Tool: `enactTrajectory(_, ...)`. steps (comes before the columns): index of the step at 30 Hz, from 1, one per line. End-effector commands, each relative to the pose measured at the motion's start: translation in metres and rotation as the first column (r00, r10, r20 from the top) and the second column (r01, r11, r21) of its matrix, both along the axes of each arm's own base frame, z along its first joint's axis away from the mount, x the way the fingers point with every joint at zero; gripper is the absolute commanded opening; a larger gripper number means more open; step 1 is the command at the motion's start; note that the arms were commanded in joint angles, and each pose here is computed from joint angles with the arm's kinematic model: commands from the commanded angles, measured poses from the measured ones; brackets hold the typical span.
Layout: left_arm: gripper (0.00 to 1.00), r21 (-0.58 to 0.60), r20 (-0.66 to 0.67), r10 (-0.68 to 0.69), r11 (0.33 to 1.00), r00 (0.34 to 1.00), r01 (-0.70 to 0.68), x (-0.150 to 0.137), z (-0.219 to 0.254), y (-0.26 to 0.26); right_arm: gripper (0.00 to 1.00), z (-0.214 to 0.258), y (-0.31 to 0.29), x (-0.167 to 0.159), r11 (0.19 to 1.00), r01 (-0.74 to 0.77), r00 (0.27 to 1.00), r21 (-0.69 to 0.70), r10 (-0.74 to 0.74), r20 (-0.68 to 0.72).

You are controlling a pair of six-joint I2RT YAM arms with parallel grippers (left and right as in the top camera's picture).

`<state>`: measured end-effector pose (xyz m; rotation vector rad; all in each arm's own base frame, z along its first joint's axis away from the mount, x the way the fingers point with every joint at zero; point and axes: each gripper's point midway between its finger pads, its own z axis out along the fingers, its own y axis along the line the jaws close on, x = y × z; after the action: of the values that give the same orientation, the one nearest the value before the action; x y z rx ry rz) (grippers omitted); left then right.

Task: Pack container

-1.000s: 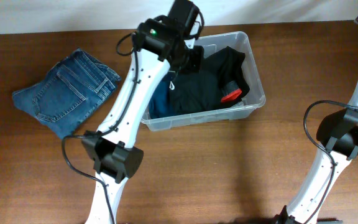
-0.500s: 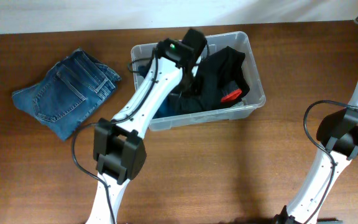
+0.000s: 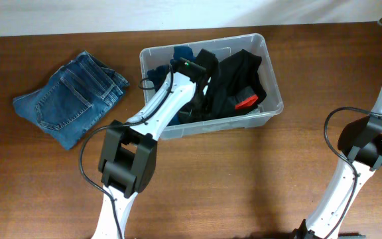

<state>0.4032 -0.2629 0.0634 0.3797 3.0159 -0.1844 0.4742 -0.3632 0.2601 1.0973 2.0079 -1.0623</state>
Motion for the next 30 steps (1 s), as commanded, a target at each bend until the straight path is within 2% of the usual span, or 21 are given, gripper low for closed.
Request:
enactTrajectory(1,0.0,-0.093,0.207,0.042,0.995,0.977,-0.023,0.042,0.074,-0.006,0.98,0.017,0.0,-0.002,1.0,0.007,0.999,-0.02,-0.006,0.039)
enactTrajectory(7,0.01,-0.202,0.377,0.077,0.979,0.923,0.001,0.069,0.151,-0.019,0.98,0.017,0.0,-0.002,1.0,0.007,0.999,-0.02,-0.007,0.039)
enactTrajectory(13,0.01,-0.194,0.365,0.07,0.981,0.928,0.002,0.066,0.15,-0.02,0.98,0.017,0.0,-0.002,1.0,0.007,0.999,-0.02,-0.007,0.039)
enactTrajectory(17,0.01,-0.166,0.322,0.058,0.986,0.945,-0.004,0.064,0.128,-0.021,0.98,0.017,0.0,-0.002,1.0,0.007,0.999,-0.02,-0.007,0.039)
enactTrajectory(23,0.0,-0.1,0.219,0.038,0.995,0.975,-0.016,0.063,0.069,-0.022,0.98,0.017,0.0,-0.002,1.0,0.007,0.999,-0.02,-0.007,0.039)
enactTrajectory(30,0.0,0.042,-0.007,0.023,0.999,1.0,-0.023,0.039,-0.027,-0.008,0.98,0.017,0.0,-0.002,1.0,0.007,0.999,-0.02,-0.007,0.039)
